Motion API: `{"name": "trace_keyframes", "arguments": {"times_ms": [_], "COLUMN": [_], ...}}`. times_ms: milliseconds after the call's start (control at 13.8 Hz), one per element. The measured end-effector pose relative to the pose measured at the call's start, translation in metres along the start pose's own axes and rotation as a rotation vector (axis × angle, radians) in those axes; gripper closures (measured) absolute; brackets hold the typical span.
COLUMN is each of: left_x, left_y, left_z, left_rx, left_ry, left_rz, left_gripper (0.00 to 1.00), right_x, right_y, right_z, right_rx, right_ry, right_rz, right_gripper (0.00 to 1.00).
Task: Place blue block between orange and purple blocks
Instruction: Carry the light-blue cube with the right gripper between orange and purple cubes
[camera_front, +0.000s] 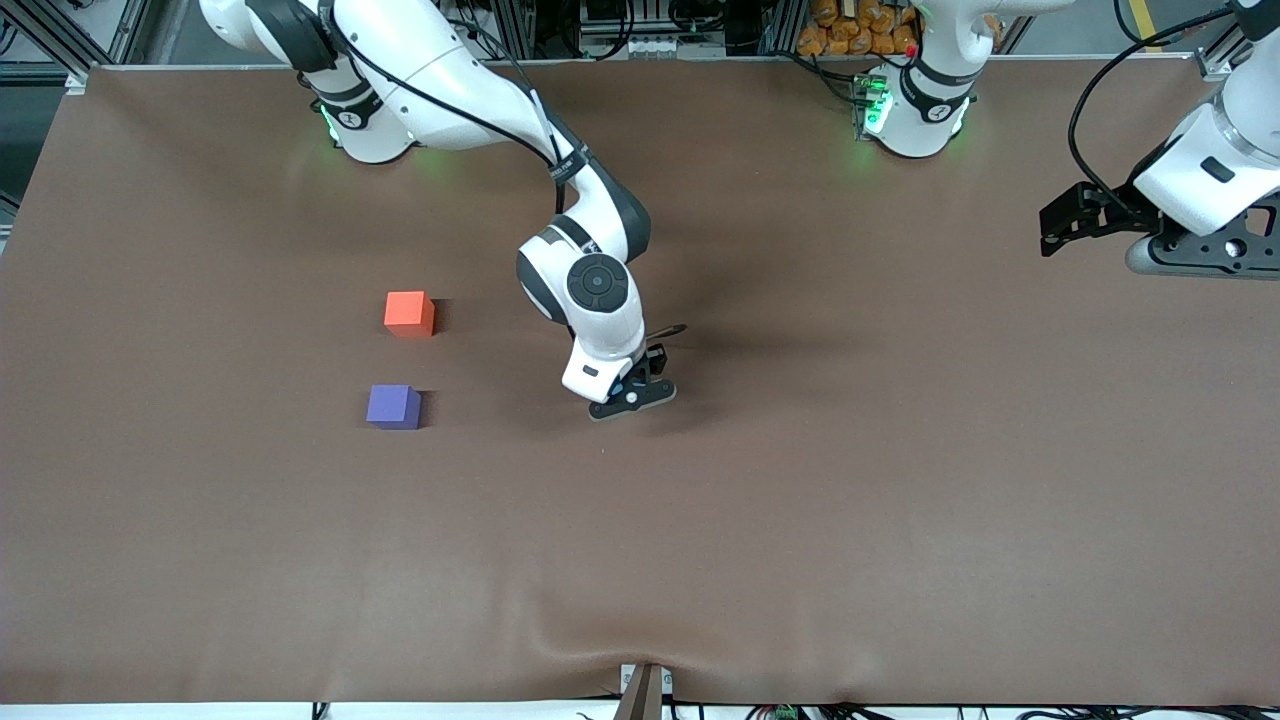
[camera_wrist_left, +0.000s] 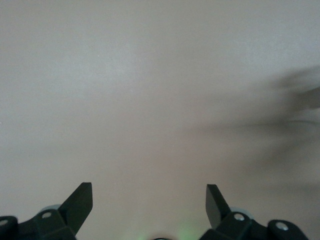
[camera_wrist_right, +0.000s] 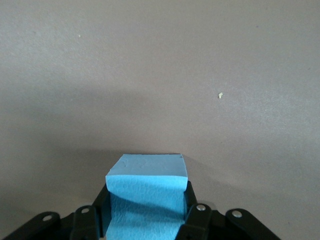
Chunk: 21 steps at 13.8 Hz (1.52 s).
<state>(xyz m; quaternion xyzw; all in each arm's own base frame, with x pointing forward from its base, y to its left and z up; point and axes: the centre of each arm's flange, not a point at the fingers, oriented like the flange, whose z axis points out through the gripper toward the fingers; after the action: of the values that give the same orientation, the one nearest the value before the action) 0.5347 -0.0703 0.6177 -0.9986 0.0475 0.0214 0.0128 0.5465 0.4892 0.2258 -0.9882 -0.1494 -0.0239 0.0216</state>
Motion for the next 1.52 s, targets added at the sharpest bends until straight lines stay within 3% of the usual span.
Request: {"name": "trace_keyframes", "arguments": {"times_ms": [145, 362, 579, 1013, 1302, 1519], "left_x": [0.000, 0.000, 0.000, 0.012, 0.017, 0.023], "left_y": [0.000, 0.000, 0.000, -0.022, -0.033, -0.029], "left_z": [-0.006, -0.011, -0.009, 0.007, 0.014, 0.015], "left_rx": [0.000, -0.001, -0.001, -0.004, -0.006, -0.006], "left_ry": [0.013, 0.024, 0.019, -0.010, -0.021, -0.001], "left_rz": [0.000, 0.001, 0.000, -0.026, -0.018, -0.008], "left_gripper": [0.00, 0.00, 0.00, 0.00, 0.00, 0.00], "right_x": [0.006, 0.021, 0.034, 0.013, -0.002, -0.017], "right_y": [0.001, 0.021, 0.069, 0.195, 0.268, 0.312], "right_z": [-0.012, -0.057, -0.134, -0.245, -0.256, -0.217], "right_rx": [0.001, -0.003, 0.034, 0.050, -0.029, -0.025], "right_ry": [0.005, -0.072, -0.135, -0.307, -0.308, -0.282], "right_rz": [0.007, 0.066, 0.155, 0.240, 0.315, 0.370], "right_gripper": [0.47, 0.47, 0.47, 0.47, 0.47, 0.47]}}
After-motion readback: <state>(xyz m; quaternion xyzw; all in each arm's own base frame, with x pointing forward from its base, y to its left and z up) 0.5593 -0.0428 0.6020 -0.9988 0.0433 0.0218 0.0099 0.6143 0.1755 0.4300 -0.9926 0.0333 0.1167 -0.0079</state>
